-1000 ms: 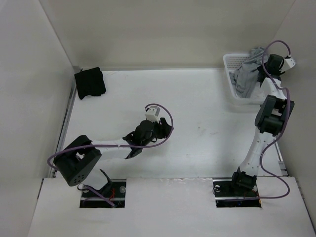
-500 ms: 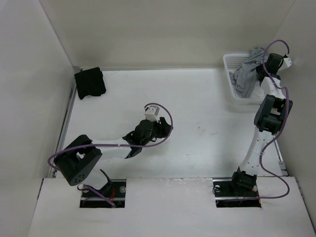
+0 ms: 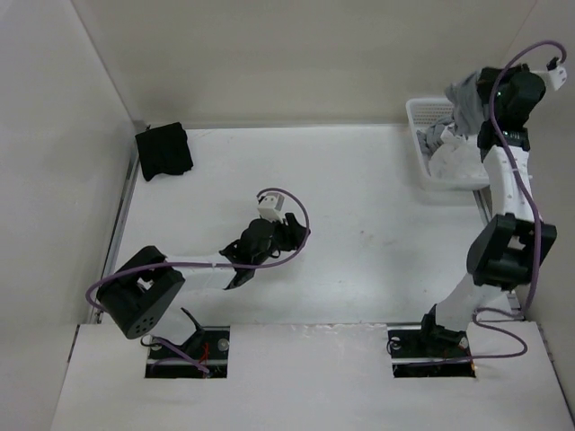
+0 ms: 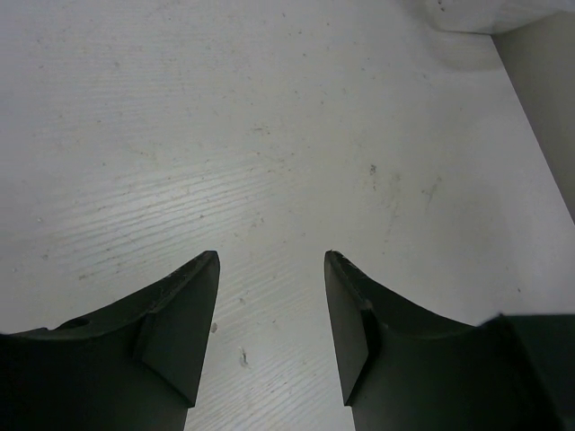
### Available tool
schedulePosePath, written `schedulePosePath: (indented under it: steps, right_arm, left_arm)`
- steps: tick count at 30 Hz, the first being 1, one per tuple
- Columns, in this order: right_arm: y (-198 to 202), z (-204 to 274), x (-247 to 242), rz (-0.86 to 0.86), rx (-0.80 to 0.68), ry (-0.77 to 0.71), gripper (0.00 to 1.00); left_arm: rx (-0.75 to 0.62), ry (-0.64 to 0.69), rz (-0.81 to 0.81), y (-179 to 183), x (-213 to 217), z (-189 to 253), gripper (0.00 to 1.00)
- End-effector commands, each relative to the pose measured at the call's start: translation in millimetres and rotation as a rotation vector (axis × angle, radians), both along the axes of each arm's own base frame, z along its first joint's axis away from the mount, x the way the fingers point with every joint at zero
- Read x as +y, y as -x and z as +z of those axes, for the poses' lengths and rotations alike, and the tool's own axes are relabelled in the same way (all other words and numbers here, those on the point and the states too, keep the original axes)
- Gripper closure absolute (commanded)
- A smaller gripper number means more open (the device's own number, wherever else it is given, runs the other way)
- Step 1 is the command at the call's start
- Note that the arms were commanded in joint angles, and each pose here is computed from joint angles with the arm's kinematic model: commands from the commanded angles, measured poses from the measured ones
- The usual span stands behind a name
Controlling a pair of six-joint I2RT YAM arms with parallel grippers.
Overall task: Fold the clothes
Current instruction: Move the tank top to the center of the board
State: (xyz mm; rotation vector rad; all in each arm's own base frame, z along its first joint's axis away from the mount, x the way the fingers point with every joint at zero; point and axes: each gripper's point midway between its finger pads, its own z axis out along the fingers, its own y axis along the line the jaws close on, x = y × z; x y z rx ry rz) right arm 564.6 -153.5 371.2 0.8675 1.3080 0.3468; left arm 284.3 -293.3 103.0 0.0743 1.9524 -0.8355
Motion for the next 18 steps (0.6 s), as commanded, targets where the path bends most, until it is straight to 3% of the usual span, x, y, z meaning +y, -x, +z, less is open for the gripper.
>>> schedulePosePath:
  steps: [1, 5, 9, 12, 14, 18]
  right_arm:
    - [87, 188, 104, 0.193, -0.444, 0.123, 0.97]
    - [164, 253, 192, 0.398, -0.592, 0.158, 0.96]
    - [196, 236, 253, 0.570, -0.587, 0.130, 0.94]
    - [197, 162, 296, 0.678, -0.492, 0.059, 0.91]
    - [191, 69, 320, 0.712, -0.368, -0.024, 0.84]
    - [185, -95, 345, 0.767, -0.072, -0.094, 0.53]
  left_arm:
    - [-0.058, 0.102, 0.041, -7, 12, 32, 0.52]
    - [-0.075, 0.165, 0.126, -16, 41, 54, 0.52]
    - [-0.075, 0.208, 0.208, -23, 71, 66, 0.52]
    - [-0.063, 0.235, 0.298, -29, 103, 71, 0.52]
    - [-0.047, 0.249, 0.369, -31, 128, 69, 0.52]
    - [0.004, 0.220, 0.491, -27, 173, 51, 0.52]
